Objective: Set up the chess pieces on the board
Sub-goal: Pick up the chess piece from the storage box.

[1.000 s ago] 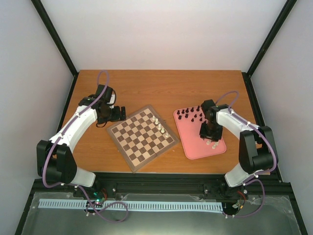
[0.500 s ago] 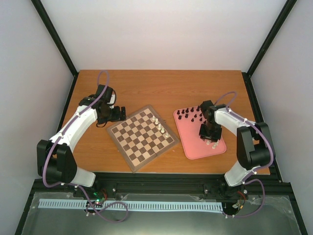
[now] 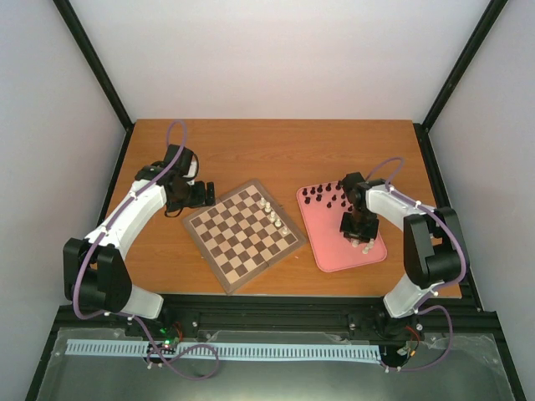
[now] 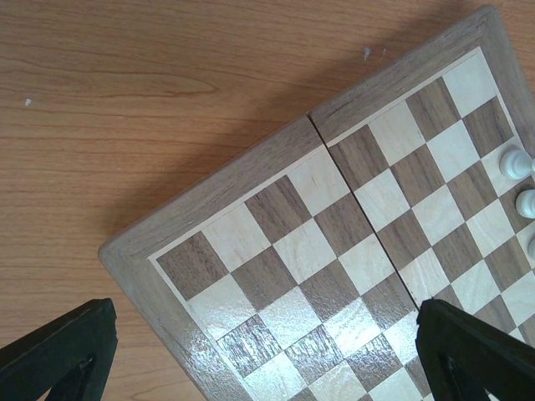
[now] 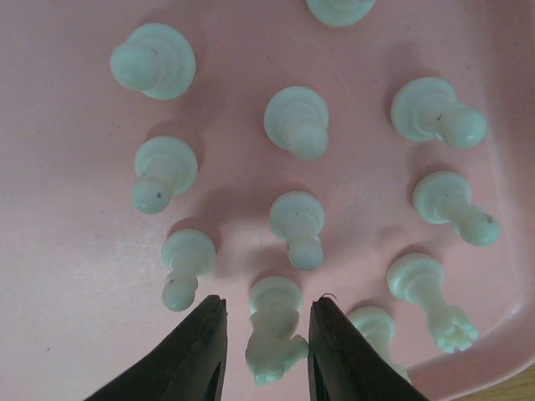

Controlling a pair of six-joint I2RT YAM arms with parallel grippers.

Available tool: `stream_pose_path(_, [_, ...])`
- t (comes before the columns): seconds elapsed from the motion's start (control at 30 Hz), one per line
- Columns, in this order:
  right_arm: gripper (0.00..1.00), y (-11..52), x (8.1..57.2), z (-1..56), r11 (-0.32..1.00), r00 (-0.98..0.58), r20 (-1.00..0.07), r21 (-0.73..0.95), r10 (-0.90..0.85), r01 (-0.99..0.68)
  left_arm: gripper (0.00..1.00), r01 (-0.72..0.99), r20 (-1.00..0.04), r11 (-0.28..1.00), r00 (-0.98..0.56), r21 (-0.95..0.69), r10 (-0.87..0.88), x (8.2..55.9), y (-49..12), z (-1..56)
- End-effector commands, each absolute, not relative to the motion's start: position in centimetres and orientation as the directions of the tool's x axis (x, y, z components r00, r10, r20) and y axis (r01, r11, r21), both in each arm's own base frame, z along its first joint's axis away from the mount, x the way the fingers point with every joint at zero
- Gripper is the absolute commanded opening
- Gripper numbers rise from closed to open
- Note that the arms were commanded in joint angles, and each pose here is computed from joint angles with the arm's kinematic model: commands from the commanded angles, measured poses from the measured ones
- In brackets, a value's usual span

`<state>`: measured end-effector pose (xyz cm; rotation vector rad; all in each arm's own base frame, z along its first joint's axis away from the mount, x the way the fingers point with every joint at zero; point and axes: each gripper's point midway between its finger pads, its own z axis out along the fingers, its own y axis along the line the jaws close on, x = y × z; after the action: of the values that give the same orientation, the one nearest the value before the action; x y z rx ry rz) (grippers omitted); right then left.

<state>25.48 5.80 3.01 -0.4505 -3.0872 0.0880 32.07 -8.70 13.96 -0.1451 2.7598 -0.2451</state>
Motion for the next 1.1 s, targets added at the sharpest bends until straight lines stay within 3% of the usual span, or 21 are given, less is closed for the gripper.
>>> stream_pose_path(0.0, [0.27, 5.4, 25.4, 2.3, 0.951, -0.953, 0.014, -0.072, 0.304, 0.302, 1.00, -0.046, -0.359, 0.983, -0.927, -0.177, -0.108, 32.4, -8.9, 14.2])
stream_pose_path(0.53, [0.06, 5.7, 24.6, 3.2, 0.957, -0.957, 0.023, -0.042, 0.288, 0.287, 1.00, -0.046, -0.361, 0.983, -0.926, -0.178, -0.109, 32.5, -8.9, 14.2])
stream_pose_path(0.77, [0.06, 6.7, 23.5, 7.2, 0.968, -0.968, 0.016, -0.010, 0.252, 0.252, 1.00, -0.045, -0.368, 0.983, -0.924, -0.180, -0.109, 32.4, -8.9, 14.5])
stream_pose_path(1.07, [0.06, 11.8, 30.7, 13.8, 0.992, -0.985, -0.122, 0.059, 0.120, 0.113, 1.00, -0.043, -0.378, 0.981, -0.919, -0.187, -0.112, 32.4, -8.9, 15.0])
